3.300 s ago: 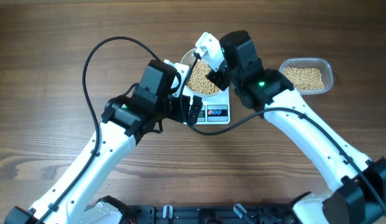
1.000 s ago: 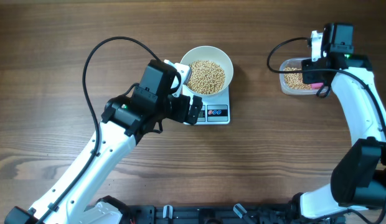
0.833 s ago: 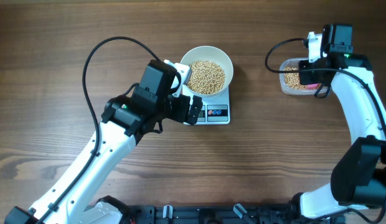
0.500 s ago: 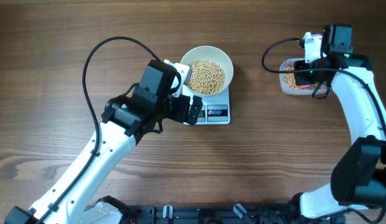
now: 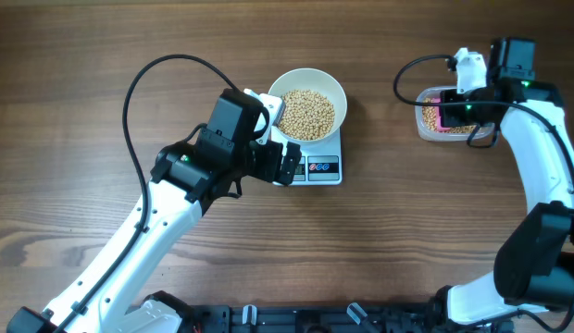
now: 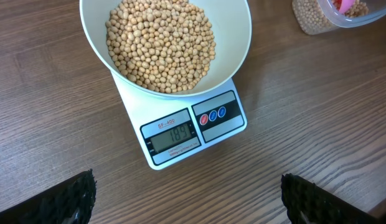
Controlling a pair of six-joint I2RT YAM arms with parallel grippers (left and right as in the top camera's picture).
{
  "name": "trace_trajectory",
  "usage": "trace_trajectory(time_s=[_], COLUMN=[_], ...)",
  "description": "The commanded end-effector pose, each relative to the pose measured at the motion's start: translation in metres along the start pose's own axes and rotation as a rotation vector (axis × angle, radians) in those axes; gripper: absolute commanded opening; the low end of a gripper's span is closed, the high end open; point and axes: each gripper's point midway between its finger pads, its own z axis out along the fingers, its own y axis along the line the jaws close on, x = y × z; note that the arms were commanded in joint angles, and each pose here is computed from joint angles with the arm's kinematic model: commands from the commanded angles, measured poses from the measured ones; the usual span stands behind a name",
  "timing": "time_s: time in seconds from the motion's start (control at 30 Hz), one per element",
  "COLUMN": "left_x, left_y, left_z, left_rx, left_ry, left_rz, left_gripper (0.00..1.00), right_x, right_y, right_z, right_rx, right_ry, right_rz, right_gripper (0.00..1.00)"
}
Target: Scoop item into bowl and weigh 150g on scale
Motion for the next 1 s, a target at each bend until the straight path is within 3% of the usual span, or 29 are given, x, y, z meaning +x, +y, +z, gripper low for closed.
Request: trace_trajectory(time_s=[0.0, 0.43, 0.6, 0.97], left_x=[-0.007, -0.007, -0.007, -0.007], left_y=[0.001, 0.002, 0.002, 0.001], left_z=[-0.004, -0.004, -0.004, -0.004], left_rx=[-0.005, -0.006, -0.006, -0.005], left_ry=[-0.023, -0.023, -0.023, -0.023], left_rz=[-0.008, -0.008, -0.008, -0.008], left_gripper=[1.00, 1.00, 1.00, 1.00], right_x=[-0.004, 0.003, 0.016, 0.019], right_y=[0.015, -0.008, -0.019, -0.047], right_z=[0.001, -0.013, 0.002, -0.010], right_rx=[-0.160, -0.370, -0.392, -0.428], right_ry=[-0.025, -0.084, -0.038, -0.092], right_rz=[0.034, 0.214, 0.282, 0.401], right_gripper=[0.04, 0.04, 0.04, 0.04])
